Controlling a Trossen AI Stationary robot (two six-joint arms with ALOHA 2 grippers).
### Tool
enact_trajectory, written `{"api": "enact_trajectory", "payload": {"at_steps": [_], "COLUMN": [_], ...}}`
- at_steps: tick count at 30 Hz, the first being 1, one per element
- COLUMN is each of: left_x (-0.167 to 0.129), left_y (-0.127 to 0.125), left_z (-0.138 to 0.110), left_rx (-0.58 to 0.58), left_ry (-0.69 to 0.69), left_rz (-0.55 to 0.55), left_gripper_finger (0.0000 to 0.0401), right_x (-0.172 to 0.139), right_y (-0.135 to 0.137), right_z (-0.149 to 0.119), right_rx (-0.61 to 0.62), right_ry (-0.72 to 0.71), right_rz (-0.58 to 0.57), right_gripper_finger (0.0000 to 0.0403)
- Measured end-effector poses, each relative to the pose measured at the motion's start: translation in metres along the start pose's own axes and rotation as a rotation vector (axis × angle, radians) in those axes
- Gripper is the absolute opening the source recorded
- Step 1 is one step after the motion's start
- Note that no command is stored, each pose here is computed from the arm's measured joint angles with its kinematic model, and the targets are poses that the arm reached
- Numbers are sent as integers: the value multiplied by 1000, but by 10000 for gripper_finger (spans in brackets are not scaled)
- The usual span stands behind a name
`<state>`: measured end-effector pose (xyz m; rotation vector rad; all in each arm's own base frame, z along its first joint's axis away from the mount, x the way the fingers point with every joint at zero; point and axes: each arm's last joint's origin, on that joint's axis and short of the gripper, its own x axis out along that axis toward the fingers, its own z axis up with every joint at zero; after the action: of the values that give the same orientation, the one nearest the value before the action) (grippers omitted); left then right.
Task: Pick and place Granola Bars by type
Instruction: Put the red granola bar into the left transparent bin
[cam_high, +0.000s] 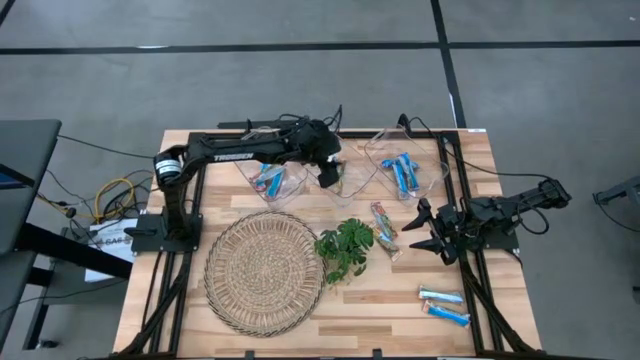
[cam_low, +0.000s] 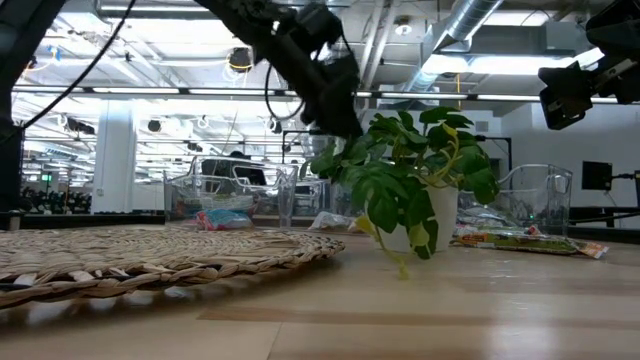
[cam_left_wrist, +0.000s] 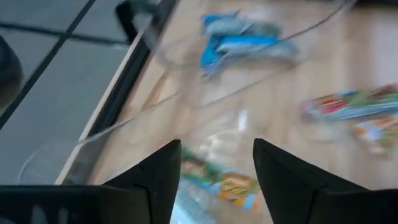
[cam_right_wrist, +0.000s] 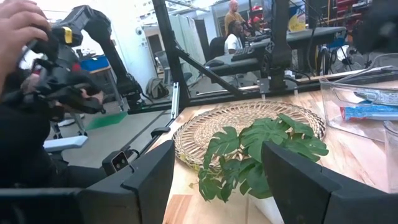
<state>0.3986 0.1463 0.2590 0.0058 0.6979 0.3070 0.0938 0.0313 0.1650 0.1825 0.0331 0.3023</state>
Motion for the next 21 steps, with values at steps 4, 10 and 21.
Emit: {"api": "enact_trajectory", "payload": {"at_steps": [4,10,21], "left_x": [-26,-69,-134], "left_y": [-21,-60,-109], "left_z": [2,-50,-183], "left_rx": [29,3,-106], "left_ry": [-36,-98,-143], "left_rz": [-66,-155,-363], "left_gripper_finger": [194,194,194], "right_x": [0,0,0], "right_y": [0,0,0], "right_z": [0,0,0], "right_rx": [0,0,0], "right_ry": [0,0,0], "right_rz": [0,-1,0], "right_gripper_finger": [232,232,232]}}
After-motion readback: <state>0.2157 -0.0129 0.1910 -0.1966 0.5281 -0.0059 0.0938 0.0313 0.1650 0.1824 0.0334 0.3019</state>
